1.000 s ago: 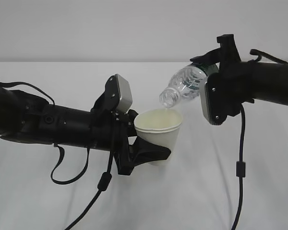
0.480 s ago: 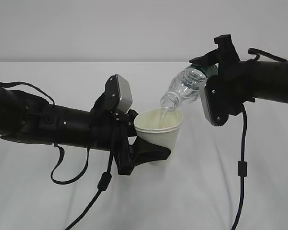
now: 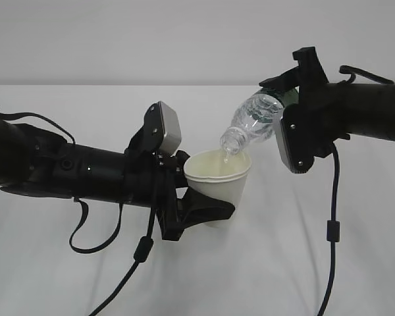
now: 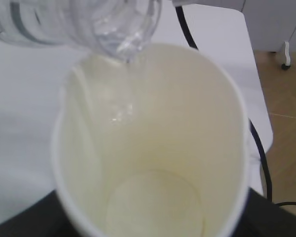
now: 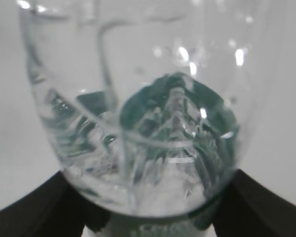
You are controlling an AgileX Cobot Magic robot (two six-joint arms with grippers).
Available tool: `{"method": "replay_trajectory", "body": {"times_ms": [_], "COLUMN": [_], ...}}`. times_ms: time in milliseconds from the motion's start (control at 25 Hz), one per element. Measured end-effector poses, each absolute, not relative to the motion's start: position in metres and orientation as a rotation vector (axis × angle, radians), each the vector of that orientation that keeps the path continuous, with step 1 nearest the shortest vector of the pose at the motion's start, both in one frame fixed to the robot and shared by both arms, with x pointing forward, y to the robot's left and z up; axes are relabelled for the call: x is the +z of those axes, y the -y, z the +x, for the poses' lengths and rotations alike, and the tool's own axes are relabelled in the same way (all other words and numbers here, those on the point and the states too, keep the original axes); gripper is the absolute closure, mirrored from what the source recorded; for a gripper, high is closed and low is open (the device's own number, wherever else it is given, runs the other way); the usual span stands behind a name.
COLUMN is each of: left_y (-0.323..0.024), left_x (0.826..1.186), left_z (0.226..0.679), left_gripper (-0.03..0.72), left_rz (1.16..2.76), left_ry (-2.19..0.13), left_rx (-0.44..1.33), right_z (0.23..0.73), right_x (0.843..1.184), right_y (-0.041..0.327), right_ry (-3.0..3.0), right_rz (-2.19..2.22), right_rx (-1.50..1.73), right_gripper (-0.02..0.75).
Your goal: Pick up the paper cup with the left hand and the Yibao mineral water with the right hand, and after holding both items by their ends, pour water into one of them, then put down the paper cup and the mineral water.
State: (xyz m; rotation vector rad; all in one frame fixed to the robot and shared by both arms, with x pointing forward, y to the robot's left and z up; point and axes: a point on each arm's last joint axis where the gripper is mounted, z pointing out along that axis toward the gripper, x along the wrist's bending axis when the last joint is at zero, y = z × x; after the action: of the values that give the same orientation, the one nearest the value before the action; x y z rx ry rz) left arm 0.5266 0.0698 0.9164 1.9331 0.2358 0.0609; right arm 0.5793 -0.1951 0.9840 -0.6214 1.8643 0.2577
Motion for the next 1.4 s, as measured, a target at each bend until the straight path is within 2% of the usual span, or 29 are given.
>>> {"method": "replay_trajectory", "body": {"times_ms": [1400], "left_y": [-0.0696], "left_x": [0.9168], "left_z": [0.5263], "left_gripper": [0.265], "left_rz": [1.928], "left_ry": [-0.233], "left_rx": [0.058], "right_z": [0.5848], "right_x": [0.9908], "right_y": [0.1946], "right_ry": [-1.851], "right_rz": [-0.672], "right_rx": [0.213], "right_gripper": [0.23]}}
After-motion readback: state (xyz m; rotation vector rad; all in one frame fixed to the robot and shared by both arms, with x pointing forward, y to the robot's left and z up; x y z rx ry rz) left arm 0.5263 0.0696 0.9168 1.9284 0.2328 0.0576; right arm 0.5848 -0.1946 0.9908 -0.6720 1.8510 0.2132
